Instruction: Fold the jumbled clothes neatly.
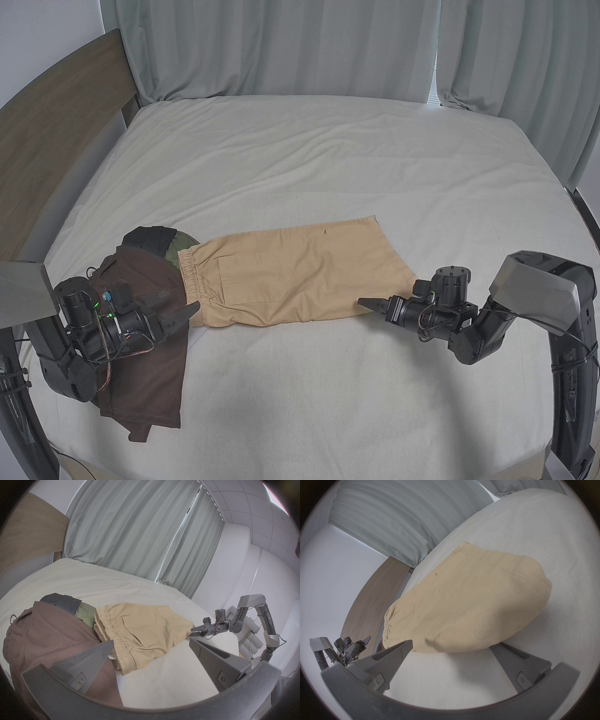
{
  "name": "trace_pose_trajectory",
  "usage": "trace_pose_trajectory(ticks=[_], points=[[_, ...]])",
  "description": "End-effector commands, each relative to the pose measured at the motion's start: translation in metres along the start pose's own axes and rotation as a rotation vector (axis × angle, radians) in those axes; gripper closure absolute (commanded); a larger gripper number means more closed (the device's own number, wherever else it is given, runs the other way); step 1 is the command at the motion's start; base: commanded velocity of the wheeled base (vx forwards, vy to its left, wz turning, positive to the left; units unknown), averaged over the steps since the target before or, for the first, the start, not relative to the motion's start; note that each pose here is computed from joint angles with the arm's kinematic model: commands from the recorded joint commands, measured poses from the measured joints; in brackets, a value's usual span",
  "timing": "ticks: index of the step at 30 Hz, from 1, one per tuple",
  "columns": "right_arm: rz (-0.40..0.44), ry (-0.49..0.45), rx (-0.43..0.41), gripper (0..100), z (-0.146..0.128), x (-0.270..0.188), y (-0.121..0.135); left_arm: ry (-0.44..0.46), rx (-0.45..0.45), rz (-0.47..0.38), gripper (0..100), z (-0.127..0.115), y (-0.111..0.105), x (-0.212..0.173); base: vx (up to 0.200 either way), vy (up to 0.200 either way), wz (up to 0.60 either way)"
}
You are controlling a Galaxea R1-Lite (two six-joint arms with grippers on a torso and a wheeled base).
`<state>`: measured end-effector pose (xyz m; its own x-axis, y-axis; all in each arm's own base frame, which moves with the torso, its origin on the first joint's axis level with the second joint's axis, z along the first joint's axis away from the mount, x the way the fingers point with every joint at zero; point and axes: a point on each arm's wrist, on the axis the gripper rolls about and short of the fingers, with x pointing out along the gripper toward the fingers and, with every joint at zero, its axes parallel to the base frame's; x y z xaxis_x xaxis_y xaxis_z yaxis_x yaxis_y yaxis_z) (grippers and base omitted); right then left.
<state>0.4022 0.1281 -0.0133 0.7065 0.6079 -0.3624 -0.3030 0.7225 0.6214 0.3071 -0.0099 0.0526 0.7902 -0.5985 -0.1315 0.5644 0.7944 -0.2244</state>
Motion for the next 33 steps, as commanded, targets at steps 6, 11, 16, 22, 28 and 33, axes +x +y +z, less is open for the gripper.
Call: trace_pose_trajectory(ticks=[6,11,16,22,28,33], points=[[-0.008,-0.02,0.028,0,-0.014,0.035,-0.002,0.008,-0.007,0.007,0,-0.004,0.005,0.002,0.0,0.0,0.0],[0.001,-0.048,0.048,0,-0.015,0.047,0.006,0.006,-0.008,0.007,0,-0.004,0.005,0.002,0.0,0.0,0.0],[0.014,-0.051,0.074,0,-0.016,0.05,0.013,0.001,-0.005,0.01,0,-0.002,0.006,0.002,0.0,0.0,0.0],[0.031,-0.079,0.066,0,-0.015,0.054,0.012,-0.001,-0.004,0.011,0,-0.002,0.006,0.001,0.0,0.0,0.0],[0.032,-0.08,0.065,0,-0.015,0.054,0.012,0.0,-0.006,0.011,0,-0.002,0.006,0.002,0.0,0.0,0.0],[0.03,-0.08,0.066,100,-0.015,0.054,0.011,0.001,-0.006,0.011,0,-0.002,0.006,0.002,0.0,0.0,0.0]])
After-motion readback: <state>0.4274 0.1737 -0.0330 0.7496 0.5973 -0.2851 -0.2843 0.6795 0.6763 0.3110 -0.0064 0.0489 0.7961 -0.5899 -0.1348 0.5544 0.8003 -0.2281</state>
